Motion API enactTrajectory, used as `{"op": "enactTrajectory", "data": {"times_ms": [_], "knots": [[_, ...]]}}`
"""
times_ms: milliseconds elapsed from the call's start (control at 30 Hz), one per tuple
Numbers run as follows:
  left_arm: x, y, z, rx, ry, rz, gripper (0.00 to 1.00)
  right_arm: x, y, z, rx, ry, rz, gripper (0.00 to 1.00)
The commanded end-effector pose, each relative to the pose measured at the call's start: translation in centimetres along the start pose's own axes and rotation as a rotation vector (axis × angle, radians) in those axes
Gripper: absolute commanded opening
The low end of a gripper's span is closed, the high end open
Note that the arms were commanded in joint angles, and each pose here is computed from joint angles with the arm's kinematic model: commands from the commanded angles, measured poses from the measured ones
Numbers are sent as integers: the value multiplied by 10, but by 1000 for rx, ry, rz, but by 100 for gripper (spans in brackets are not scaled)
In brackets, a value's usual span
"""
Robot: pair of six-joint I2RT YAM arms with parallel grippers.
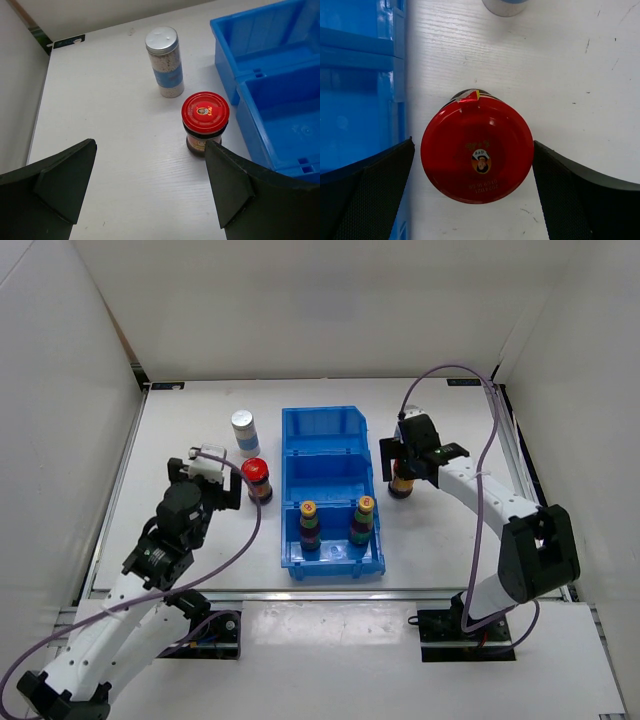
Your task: Organize the condiment bottles
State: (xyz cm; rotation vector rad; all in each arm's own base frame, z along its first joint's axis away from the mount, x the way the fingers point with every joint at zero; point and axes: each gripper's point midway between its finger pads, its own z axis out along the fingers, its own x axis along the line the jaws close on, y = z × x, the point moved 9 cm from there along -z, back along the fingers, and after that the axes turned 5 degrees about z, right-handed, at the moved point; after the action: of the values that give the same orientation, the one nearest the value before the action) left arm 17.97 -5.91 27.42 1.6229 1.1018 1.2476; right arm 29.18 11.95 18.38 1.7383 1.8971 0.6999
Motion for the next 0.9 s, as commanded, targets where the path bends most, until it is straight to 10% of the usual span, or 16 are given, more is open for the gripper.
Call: {"op": "enactTrajectory", "data": {"times_ms": [0, 433, 867], "knots": [[8, 3, -4, -68, 82, -76, 100, 3, 16, 0, -41, 10, 34, 100], [1, -8, 4, -60, 90, -117, 100, 5, 56, -55, -178, 0, -28, 38], [0, -13, 6, -41, 106, -118, 100, 62, 104, -136, -355, 364, -192, 24]]}}
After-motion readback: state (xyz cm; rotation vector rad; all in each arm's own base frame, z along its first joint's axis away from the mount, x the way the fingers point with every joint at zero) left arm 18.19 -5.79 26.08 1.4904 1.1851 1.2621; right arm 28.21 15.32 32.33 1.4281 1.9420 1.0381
